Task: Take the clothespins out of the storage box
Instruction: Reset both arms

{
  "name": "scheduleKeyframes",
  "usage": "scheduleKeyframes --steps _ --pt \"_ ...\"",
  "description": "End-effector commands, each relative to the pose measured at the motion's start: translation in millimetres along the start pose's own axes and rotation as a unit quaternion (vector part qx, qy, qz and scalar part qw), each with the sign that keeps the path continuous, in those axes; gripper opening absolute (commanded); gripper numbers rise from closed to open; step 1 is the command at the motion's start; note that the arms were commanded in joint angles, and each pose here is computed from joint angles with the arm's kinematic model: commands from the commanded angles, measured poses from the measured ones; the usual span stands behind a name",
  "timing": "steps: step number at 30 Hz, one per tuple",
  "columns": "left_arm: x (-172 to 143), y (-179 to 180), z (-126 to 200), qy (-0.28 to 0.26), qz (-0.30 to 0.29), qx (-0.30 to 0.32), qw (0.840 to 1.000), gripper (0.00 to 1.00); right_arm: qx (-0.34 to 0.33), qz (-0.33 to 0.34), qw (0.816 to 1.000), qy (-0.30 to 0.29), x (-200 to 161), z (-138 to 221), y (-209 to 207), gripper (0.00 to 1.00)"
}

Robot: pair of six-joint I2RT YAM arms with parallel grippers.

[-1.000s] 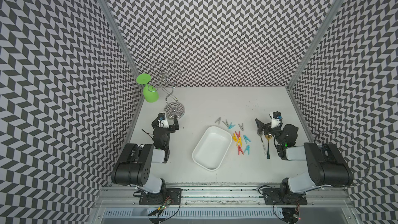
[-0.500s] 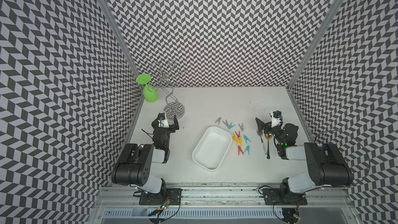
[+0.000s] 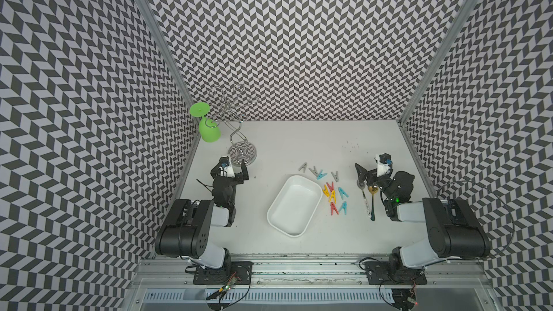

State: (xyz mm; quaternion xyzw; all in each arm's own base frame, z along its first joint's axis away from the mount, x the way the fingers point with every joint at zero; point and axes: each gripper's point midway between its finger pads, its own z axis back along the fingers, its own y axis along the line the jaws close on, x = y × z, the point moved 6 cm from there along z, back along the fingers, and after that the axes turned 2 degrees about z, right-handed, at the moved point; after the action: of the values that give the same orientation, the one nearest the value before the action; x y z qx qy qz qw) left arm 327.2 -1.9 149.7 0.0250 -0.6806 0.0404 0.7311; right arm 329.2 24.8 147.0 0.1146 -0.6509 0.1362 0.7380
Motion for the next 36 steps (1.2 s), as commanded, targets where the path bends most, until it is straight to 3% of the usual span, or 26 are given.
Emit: scheduleKeyframes --steps 1,9,14,16,17,22,27,29,36 --pt "-0.3 1.4 0.5 -0.004 0.003 -0.001 1.000 1.00 -0.006 0.015 1.000 -0.022 12.0 -2.4 -1.7 0.99" --pt "0.0 2.2 0.7 -0.005 0.004 -0.001 1.000 1.00 -0.010 0.021 0.998 -0.050 14.5 13.9 2.6 1.00" --pt "0.2 1.7 0.9 -0.005 0.004 -0.003 1.000 1.00 -0.050 0.008 0.996 -0.070 7.9 32.9 -0.1 0.99" --pt "0.3 1.7 0.9 -0.005 0.004 -0.003 1.000 1.00 -0.091 -0.014 0.989 -0.113 7.4 45.6 -5.1 0.99" --pt "0.4 2.0 0.6 -0.006 0.004 -0.003 1.000 1.00 -0.080 -0.014 0.988 -0.134 9.2 49.4 -1.5 0.99" --pt "0.0 2.1 0.8 -0.005 0.004 -0.003 1.000 1.00 -0.062 -0.006 0.995 -0.071 2.9 33.4 -5.0 1.00" --pt "0.4 1.8 0.5 -0.005 0.005 -0.004 1.000 1.00 -0.057 0.002 0.994 -0.092 4.8 32.9 -1.9 0.99" --pt "0.5 1.9 0.6 -0.005 0.004 -0.004 1.000 1.00 -0.007 0.026 0.997 -0.079 4.1 25.2 7.9 0.99" --pt "0.5 2.0 0.5 -0.005 0.004 -0.004 1.000 1.00 -0.007 0.025 0.997 -0.076 3.2 24.2 8.0 0.99"
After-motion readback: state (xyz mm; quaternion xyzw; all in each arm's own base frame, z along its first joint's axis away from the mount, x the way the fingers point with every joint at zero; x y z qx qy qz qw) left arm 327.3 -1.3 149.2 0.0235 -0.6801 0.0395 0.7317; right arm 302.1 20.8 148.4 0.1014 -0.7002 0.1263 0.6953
